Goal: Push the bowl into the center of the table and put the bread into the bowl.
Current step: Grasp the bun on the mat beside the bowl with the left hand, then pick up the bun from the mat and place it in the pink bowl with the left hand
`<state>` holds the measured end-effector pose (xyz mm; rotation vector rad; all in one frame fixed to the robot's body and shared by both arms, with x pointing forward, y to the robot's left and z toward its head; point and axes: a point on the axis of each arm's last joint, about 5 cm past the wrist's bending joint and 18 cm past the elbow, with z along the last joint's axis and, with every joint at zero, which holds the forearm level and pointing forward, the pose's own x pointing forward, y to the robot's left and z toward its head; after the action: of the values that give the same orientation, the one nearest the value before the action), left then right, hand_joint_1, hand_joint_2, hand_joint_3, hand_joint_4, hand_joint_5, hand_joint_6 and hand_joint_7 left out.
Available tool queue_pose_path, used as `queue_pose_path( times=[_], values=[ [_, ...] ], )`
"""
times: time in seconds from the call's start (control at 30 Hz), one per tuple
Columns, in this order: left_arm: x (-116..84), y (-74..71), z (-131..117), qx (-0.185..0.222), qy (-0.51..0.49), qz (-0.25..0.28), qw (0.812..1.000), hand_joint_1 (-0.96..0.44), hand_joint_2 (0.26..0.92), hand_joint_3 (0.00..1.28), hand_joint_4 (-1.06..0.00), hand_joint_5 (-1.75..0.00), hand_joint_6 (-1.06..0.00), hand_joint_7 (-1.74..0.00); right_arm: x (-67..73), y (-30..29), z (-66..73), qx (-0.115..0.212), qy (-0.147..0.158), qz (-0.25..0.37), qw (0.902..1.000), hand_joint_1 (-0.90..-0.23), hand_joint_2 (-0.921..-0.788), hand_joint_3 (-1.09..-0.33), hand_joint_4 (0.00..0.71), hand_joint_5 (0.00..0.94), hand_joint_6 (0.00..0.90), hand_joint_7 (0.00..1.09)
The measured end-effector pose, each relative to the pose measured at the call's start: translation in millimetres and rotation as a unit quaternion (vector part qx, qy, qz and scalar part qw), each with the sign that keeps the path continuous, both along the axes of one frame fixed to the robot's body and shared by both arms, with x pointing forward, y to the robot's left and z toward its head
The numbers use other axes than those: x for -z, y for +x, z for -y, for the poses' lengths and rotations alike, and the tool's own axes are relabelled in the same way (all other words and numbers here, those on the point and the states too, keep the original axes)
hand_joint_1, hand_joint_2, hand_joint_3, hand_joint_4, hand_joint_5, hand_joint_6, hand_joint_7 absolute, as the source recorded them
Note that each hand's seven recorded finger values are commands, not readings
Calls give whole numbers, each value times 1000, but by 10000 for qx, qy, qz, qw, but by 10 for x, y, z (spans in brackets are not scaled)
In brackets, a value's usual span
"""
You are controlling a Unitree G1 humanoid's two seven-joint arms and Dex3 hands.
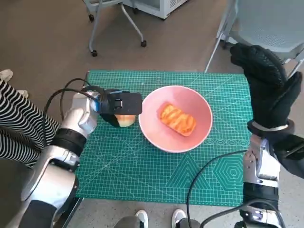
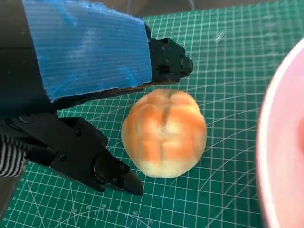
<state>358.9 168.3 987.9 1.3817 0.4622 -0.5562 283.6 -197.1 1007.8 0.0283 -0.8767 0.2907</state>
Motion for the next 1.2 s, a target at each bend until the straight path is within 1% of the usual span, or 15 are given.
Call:
queue_pose_path(
  times=[0.1, 0.13, 0.27, 0.4, 0.43, 0.47, 0.5, 0.53, 0.6, 0.67, 0.7, 0.73, 0.8, 0.97, 1.2],
  values=[
    [39, -3, 12, 21, 96, -40, 9999, -280, 734, 4, -193, -56, -238, -40, 0, 0, 0, -2, -1, -6, 10000, -672, -921, -683, 129, 0, -1, 616],
    [50, -5, 13, 23, 114, -40, 9999, -273, 742, 6, -250, -57, -275, -45, 1, 0, 0, -1, 0, -7, 10000, -672, -921, -683, 129, 0, -1, 616],
    [90, -9, 22, 40, 152, 18, 9999, -247, 756, 10, -325, -66, -336, -62, 1, -1, 1, 0, 0, -8, 10000, -672, -921, -684, 129, 0, -1, 616],
    [123, -13, 31, 89, 149, 141, 9997, -183, 784, 17, -472, -84, -460, -96, 1, -1, 0, 1, 1, -8, 10000, -672, -921, -684, 129, 0, -1, 616],
    [133, -15, 30, 102, 144, 163, 9997, -167, 791, 19, -534, -115, -487, -108, 1, -1, 0, 1, 0, -8, 10000, -672, -921, -684, 129, 0, -1, 616],
    [141, -17, 29, 114, 135, 200, 9996, -142, 803, 16, -594, -220, -524, -133, 2, -1, 1, 2, 0, -9, 10000, -672, -921, -684, 129, 0, -1, 616],
    [149, -19, 28, 128, 121, 241, 9996, -40, 820, 32, -618, -415, -549, -156, 2, -1, 1, 2, 1, -9, 10000, -672, -921, -684, 129, 0, -1, 616],
    [154, -20, 27, 143, 109, 289, 9994, 108, 857, 37, -652, -697, -572, -223, 2, -1, 1, 2, 0, -9, 10000, -673, -921, -684, 129, 0, -1, 616],
    [163, -22, 21, 158, 75, 394, 9991, 270, 885, 30, -720, -964, -586, -451, 2, -1, 1, 3, 0, -9, 10000, -673, -921, -684, 129, 0, -1, 616],
    [165, -23, 14, 168, 31, 514, 9985, 138, 883, 64, -712, -1048, -640, -779, 2, -2, 1, 3, 1, -10, 10000, -673, -921, -684, 129, 0, -1, 616],
    [164, -23, 11, 182, 5, 577, 9982, 89, 883, 77, -739, -1083, -633, -890, 2, -1, 1, 3, 1, -10, 10000, -674, -921, -683, 129, 0, -1, 616],
    [162, -24, 9, 205, -28, 645, 9977, 71, 883, 81, -749, -1096, -631, -930, 2, -2, 1, 3, 1, -10, 10000, -674, -921, -683, 129, 0, -1, 616],
    [155, -24, 3, 256, -96, 784, 9966, 30, 890, 82, -765, -1057, -619, -1109, 2, -1, 0, 2, 0, -10, 10000, -674, -921, -683, 130, 0, -1, 616],
    [147, -33, -56, 293, -301, 1045, 9936, 6, 899, 74, -751, -1011, -640, -1231, 2, -1, 0, 0, 1, -11, 10000, -675, -921, -682, 130, 0, -1, 616],
    [118, -40, -140, 176, -526, 1281, 9902, 2, 906, 63, -759, -1079, -629, -1178, 2, -1, 0, 1, 2, -12, 10000, -677, -921, -682, 129, 0, -1, 616]
  ],
)
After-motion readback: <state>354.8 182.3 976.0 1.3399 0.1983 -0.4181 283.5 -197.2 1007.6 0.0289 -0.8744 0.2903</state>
